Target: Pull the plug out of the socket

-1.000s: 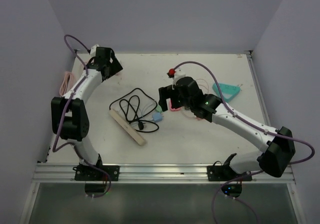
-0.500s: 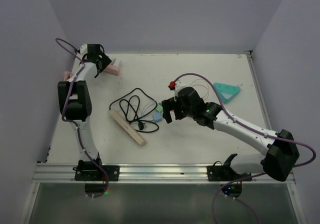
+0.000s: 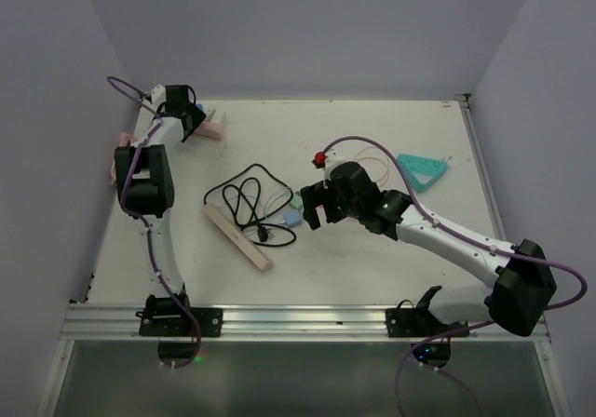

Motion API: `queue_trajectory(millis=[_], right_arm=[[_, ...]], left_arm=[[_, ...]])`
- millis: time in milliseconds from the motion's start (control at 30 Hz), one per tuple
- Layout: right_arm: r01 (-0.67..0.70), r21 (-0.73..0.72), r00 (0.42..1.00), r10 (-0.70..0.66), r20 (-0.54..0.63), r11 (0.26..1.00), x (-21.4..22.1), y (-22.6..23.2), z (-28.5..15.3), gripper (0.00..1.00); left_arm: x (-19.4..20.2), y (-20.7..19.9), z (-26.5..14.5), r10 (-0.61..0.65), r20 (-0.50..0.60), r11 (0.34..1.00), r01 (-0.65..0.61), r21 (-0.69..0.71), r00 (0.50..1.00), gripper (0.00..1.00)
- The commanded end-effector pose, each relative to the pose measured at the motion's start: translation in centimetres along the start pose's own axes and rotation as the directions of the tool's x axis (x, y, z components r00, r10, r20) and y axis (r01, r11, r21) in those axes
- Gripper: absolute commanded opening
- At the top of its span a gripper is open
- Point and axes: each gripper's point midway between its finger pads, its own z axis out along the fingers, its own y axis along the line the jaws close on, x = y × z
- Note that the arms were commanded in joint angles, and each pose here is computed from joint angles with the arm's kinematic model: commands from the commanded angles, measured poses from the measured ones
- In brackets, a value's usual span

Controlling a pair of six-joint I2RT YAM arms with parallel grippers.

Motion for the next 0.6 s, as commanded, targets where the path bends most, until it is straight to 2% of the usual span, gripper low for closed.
queue_trajectory(millis=[0,133,367,567], right_arm=[[0.021,-0.02,0.999,-0.02,0.042,1.0,-1.8,0.7,0.2,0.95],[0.018,-0.039,0.999,-0.017,0.034,0.999,-1.6,1.0,0.3,0.95],[0.022,-0.052,0.999,-0.02,0.035,0.998,-1.5,1.2,0.2,0.95],[0.052,-0.122,0.999,-0.05,0.014,0.991,-1.6,2.6,0.9,0.93]], left_arm=[[-0.3,2.3,-1.2,0.002,0.002,0.998,-0.002,-0.058,1.0,0.63],[0.3,3.7,-1.3,0.021,-0.006,0.997,-0.022,-0.075,1.0,0.6],[0.5,4.8,-2.3,0.076,-0.029,0.994,-0.078,-0.071,0.997,0.43],[3.8,6.8,-3.1,0.105,-0.122,0.991,-0.115,-0.074,0.987,0.4]])
